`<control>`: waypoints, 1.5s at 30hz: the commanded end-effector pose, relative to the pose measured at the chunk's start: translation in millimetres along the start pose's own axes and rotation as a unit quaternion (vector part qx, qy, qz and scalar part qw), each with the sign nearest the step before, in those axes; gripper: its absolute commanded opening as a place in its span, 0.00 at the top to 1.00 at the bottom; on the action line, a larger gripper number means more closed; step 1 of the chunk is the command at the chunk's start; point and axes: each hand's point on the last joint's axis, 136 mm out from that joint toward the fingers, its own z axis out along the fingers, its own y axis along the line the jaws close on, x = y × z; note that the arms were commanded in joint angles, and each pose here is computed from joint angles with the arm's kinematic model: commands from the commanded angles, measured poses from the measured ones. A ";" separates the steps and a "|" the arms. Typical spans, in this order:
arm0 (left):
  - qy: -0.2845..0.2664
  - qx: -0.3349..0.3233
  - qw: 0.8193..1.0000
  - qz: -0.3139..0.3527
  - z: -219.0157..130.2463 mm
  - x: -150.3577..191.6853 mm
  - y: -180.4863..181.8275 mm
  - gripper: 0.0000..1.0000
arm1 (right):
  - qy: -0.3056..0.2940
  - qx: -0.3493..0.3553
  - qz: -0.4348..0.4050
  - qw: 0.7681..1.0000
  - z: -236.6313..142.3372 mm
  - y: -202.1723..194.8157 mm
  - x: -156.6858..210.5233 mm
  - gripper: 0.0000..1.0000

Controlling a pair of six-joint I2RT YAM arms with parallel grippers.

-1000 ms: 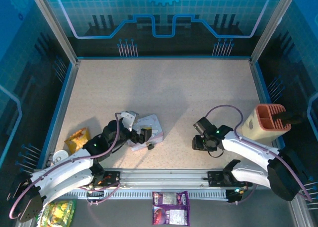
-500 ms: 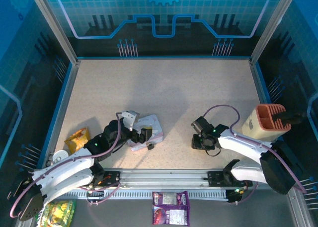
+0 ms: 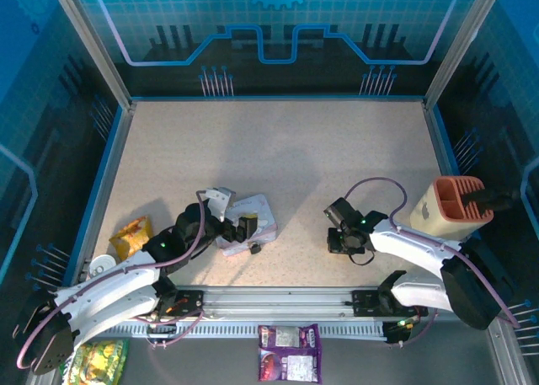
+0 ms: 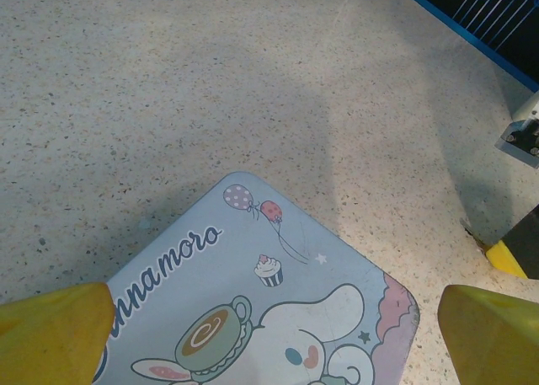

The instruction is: Unlock the padlock with the key

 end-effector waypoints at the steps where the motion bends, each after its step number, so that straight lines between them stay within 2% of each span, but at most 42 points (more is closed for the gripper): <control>1: -0.010 -0.006 1.000 0.010 0.4 0.3 1.9 0.01 | 0.009 -0.027 -0.003 1.000 9.9 10.7 6.8 0.86; 27: -0.011 -0.009 1.000 0.010 0.0 0.2 3.1 0.01 | -0.007 -0.036 -0.001 0.999 3.4 14.2 1.8 0.85; 35: -0.010 -0.010 1.000 0.011 0.3 0.8 3.5 0.01 | -0.007 -0.035 -0.004 0.999 3.6 15.0 0.6 0.77; 42: -0.011 -0.011 1.000 0.011 0.2 0.4 3.5 0.01 | 0.004 -0.033 -0.004 0.999 8.7 12.8 6.2 0.77; 45: -0.011 -0.011 1.000 0.011 0.4 0.3 3.5 0.01 | 0.008 -0.034 -0.005 0.999 11.5 13.6 7.8 0.81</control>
